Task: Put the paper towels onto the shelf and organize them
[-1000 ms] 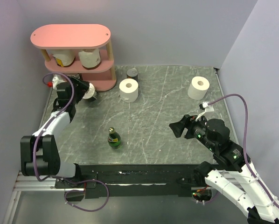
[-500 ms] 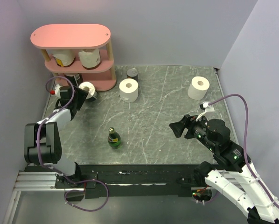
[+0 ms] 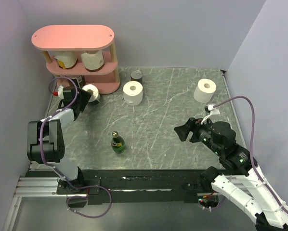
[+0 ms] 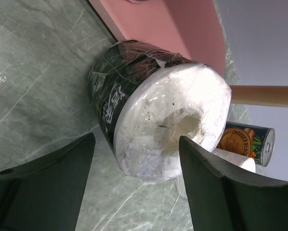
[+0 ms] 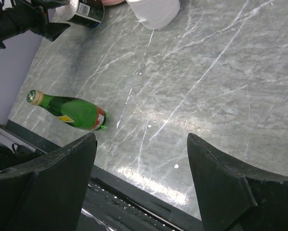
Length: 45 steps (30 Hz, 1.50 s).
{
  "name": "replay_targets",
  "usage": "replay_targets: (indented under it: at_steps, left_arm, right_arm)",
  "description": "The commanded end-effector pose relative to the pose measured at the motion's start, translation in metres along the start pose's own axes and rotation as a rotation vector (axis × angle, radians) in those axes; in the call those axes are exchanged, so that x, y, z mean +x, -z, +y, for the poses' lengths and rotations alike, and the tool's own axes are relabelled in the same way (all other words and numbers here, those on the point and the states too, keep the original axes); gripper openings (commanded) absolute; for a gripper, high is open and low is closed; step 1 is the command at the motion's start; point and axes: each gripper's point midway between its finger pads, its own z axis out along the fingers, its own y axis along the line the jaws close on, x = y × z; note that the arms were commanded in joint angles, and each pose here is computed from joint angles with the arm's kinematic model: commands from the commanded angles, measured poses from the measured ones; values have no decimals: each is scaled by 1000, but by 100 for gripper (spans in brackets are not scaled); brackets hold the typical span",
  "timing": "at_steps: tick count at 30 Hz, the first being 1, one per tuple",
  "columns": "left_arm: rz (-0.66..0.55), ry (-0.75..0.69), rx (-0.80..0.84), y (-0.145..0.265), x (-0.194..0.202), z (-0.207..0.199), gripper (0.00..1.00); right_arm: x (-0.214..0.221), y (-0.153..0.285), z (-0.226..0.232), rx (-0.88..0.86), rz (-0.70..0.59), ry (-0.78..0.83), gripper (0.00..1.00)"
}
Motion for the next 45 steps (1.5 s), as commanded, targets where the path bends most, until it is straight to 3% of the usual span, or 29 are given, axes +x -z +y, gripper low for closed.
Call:
replay_targets:
  at_steps: [1, 5, 12, 23, 45]
  left_arm:
    - [-50, 15, 43, 1, -16, -18, 77]
    - [-44, 23, 22, -4, -17, -12, 73]
    - [-36, 32, 52, -8, -17, -19, 55]
    - [-58, 26, 149, -3, -32, -57, 38]
    - [-91, 50, 202, -23, -47, -90, 40]
  right_arm:
    - [-18, -4, 5, -8, -56, 12, 83]
    - [-18, -6, 6, -12, -57, 10, 83]
    - [-20, -7, 7, -12, -57, 14, 83]
    - [-18, -12, 8, -16, -49, 15, 83]
    - [-26, -18, 11, -13, -55, 37, 83]
